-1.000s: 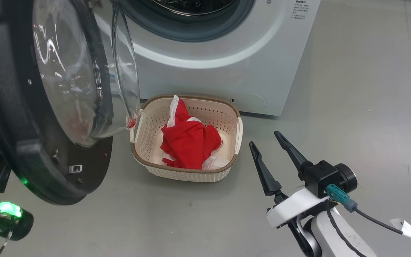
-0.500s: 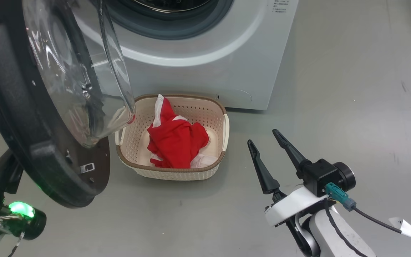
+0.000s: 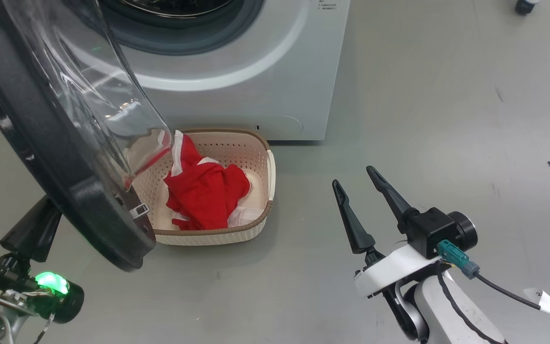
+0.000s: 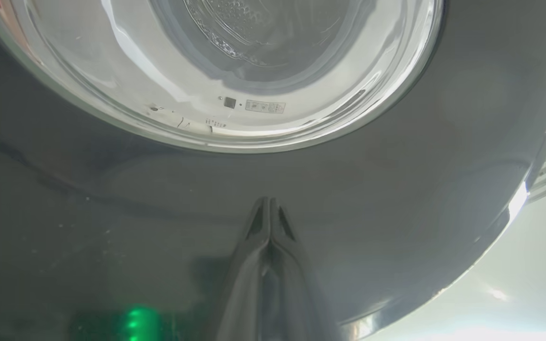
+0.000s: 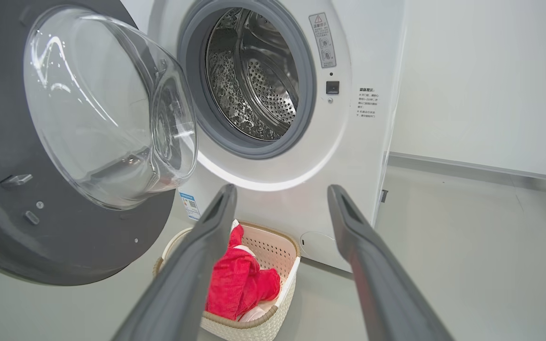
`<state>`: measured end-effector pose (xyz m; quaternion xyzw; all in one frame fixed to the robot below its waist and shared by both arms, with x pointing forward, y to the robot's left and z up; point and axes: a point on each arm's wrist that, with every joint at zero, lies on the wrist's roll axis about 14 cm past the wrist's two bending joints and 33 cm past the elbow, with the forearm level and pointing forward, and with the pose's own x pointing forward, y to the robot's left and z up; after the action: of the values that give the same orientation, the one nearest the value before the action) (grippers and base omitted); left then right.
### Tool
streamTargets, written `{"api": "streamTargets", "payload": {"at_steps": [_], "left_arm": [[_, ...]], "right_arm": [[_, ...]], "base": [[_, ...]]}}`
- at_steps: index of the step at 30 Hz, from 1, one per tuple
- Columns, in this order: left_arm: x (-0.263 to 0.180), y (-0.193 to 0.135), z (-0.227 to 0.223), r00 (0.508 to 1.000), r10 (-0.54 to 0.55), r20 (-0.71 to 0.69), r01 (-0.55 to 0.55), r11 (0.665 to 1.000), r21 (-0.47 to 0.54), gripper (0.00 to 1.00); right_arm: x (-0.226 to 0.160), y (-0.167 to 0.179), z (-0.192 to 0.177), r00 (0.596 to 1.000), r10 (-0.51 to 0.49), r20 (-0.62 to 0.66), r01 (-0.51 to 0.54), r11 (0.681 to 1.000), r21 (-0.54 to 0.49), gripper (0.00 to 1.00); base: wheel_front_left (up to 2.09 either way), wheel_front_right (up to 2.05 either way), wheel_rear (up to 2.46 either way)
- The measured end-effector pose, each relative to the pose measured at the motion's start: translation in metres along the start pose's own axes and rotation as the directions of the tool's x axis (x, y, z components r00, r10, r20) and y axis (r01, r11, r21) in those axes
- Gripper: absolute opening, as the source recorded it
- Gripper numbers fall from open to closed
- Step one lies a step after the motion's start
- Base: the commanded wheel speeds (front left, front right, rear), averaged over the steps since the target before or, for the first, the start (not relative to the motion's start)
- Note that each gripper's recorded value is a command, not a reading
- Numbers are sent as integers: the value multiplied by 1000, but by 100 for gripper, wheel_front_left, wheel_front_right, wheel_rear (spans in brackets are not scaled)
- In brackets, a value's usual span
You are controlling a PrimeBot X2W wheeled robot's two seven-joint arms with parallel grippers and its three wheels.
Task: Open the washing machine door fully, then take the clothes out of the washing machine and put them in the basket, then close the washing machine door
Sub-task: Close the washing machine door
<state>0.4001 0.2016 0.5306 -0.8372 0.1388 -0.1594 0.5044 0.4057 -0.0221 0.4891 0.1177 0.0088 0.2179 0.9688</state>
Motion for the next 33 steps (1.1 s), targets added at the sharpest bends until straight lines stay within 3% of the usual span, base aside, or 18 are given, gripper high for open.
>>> {"api": "streamTargets", "payload": {"at_steps": [15,33], "left_arm": [[43,23,-28,994,20,-106,-28,997,-78,0],[95,56,-47,985,75,-155,-96,987,-132,0]], "right_arm": [[-19,-37,11,991,-130,25,131,991,-12,100],[-49,-77,25,956,-286,60,288,958,-16,100]], "base": [[0,0,0],[0,0,0]]}}
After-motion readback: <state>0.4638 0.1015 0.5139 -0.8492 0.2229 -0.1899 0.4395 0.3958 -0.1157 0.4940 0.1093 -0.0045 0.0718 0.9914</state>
